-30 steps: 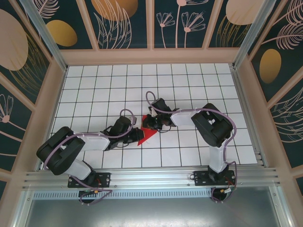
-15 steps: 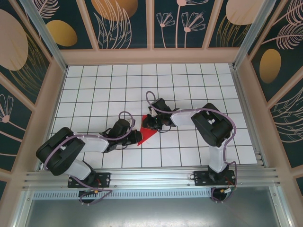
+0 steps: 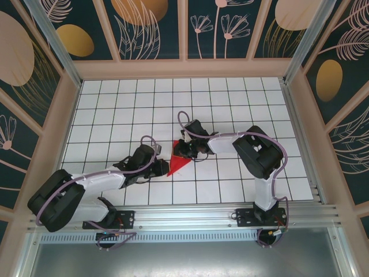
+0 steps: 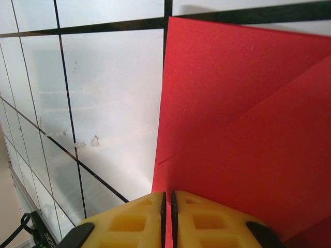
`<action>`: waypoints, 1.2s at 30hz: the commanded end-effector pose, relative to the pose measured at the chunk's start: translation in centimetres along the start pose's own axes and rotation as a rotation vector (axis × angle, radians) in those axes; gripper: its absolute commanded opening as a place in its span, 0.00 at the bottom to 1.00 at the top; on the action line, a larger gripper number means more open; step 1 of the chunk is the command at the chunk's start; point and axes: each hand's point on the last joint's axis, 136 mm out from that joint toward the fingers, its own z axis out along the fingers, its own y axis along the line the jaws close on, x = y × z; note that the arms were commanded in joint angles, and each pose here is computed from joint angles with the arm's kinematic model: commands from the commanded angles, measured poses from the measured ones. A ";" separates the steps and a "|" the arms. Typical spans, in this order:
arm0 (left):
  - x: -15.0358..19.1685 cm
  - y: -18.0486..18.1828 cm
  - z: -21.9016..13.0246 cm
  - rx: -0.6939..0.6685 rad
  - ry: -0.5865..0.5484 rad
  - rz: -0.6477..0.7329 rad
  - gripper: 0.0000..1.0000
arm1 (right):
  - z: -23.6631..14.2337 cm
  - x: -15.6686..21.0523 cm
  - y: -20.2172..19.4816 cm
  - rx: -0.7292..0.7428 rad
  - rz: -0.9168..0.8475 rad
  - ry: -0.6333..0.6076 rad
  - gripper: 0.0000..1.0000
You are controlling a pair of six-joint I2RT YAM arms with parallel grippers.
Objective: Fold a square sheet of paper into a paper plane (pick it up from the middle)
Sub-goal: Fourth fold the wing at the center of the table.
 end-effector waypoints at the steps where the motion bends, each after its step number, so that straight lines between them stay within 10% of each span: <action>1: -1.9 -2.8 -0.9 0.064 -0.033 0.039 0.15 | 1.8 1.5 -3.7 0.111 0.041 0.036 0.15; 13: 0.2 -3.7 1.6 0.169 0.095 0.053 0.18 | 1.8 1.4 -3.7 0.114 0.049 0.030 0.16; 36: 3.1 3.7 2.8 -0.114 0.168 0.077 0.16 | 1.8 1.5 -3.9 0.121 0.049 0.034 0.16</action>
